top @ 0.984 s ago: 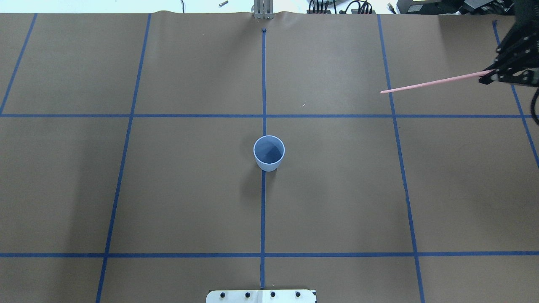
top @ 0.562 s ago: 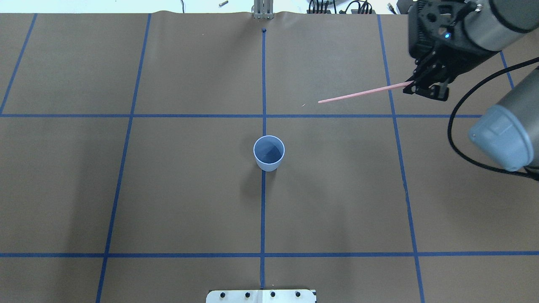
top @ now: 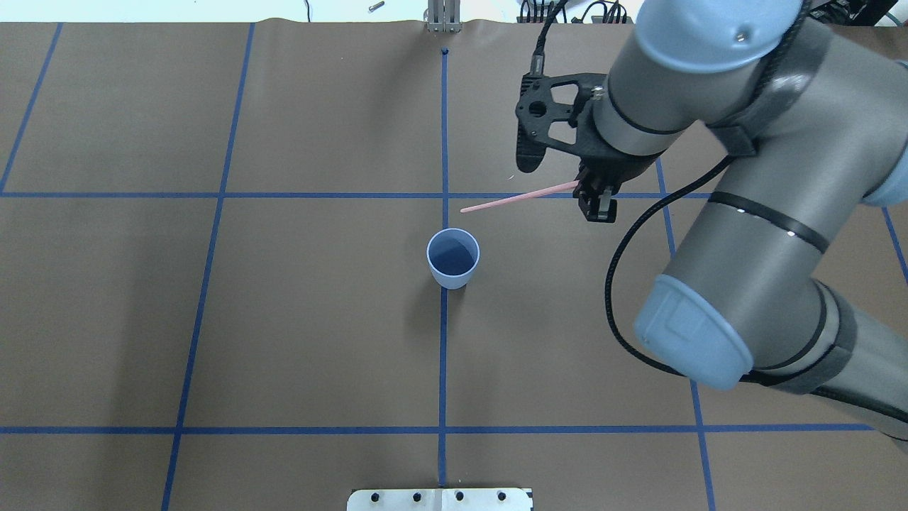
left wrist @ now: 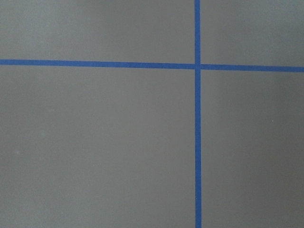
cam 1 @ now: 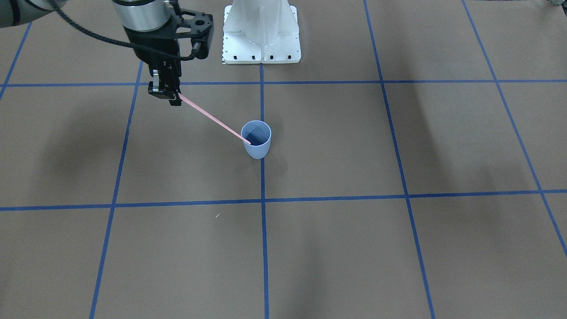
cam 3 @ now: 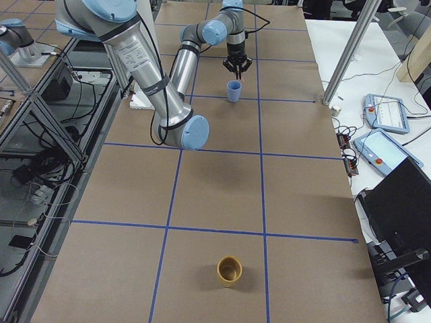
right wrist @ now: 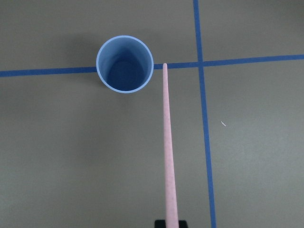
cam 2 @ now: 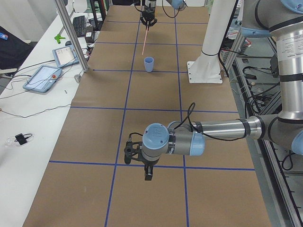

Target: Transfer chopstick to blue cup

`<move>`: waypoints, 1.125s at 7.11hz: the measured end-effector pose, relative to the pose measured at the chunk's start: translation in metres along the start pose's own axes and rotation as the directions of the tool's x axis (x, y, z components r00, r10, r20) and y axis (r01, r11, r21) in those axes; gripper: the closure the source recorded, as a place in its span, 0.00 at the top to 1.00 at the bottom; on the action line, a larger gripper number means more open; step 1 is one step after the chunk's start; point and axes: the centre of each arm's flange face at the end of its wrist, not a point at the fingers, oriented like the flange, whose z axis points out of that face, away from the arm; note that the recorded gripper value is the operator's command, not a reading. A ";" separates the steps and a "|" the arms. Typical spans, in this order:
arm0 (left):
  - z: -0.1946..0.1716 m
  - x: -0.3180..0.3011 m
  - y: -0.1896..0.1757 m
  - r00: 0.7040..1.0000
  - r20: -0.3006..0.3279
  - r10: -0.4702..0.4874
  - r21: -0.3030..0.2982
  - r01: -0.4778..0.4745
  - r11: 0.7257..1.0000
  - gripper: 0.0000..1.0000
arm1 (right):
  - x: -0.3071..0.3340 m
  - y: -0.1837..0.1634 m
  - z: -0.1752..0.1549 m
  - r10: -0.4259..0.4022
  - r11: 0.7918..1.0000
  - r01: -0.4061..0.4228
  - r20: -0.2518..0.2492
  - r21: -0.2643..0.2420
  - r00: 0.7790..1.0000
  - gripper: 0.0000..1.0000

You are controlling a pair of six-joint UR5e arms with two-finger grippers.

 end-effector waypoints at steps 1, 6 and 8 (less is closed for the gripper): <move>0.001 -0.001 0.000 1.000 0.000 -0.003 -0.002 0.003 1.000 0.98 | -0.011 -0.015 0.007 0.004 1.000 -0.004 0.004 -0.031 1.000 0.00; 0.005 -0.006 0.002 1.000 0.000 -0.007 -0.007 0.007 1.000 0.98 | -0.046 -0.056 0.012 -0.037 0.988 0.038 0.009 -0.150 0.999 0.11; 0.006 -0.006 0.002 1.000 0.000 -0.009 -0.008 0.009 1.000 0.98 | -0.048 -0.064 0.018 -0.050 0.986 0.050 0.005 -0.157 0.999 0.16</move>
